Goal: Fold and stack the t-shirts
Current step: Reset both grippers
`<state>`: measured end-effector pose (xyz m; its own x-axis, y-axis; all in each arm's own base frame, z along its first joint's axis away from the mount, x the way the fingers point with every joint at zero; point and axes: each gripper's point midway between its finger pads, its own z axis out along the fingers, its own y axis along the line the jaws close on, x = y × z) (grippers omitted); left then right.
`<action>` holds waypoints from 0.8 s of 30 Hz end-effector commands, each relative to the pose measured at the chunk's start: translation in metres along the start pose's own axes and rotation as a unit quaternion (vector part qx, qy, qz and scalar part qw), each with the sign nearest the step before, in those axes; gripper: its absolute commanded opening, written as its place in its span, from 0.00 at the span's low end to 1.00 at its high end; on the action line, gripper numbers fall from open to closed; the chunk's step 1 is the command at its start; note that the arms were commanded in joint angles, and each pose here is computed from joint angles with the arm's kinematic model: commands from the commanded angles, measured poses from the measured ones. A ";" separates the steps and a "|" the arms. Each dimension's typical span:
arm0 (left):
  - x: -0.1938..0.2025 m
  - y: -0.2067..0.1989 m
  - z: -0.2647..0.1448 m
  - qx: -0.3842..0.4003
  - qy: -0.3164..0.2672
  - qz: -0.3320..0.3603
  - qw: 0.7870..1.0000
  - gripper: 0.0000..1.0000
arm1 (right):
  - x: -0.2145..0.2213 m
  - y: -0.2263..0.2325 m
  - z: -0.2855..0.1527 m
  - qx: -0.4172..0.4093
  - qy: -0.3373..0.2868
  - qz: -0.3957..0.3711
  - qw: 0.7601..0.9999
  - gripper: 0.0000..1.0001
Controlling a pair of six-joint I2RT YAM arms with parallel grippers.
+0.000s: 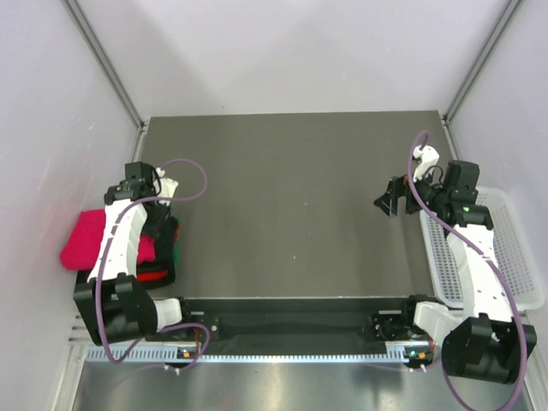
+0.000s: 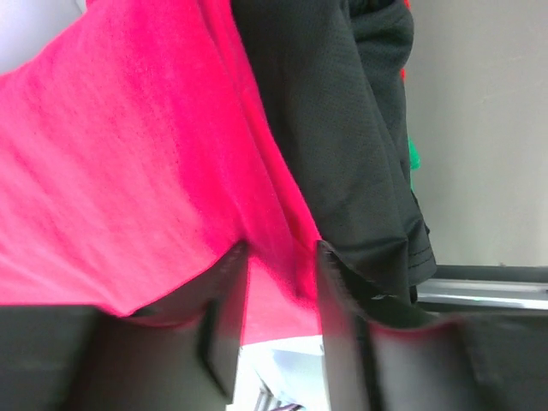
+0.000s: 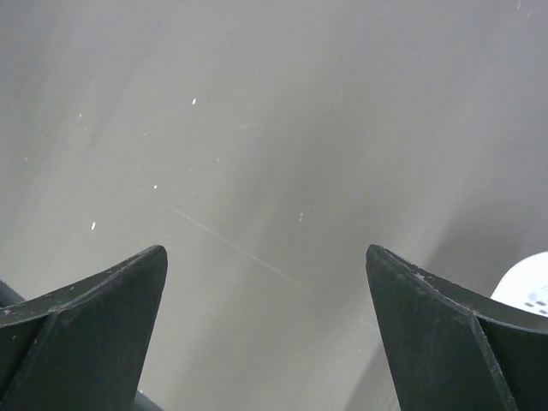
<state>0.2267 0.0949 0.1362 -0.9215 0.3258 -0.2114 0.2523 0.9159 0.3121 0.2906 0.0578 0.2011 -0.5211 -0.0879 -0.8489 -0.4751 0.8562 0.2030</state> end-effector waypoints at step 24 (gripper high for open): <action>-0.007 0.002 0.017 -0.051 0.020 -0.007 0.998 0.00 | -0.004 -0.001 0.000 -0.009 -0.023 -0.011 1.000 1.00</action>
<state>0.2279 0.0990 0.1113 -0.9422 0.3113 -0.1241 0.2449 0.8924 0.3791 0.2907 0.0582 0.1976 -0.5182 -0.0819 -0.8513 -0.4812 0.8508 0.2110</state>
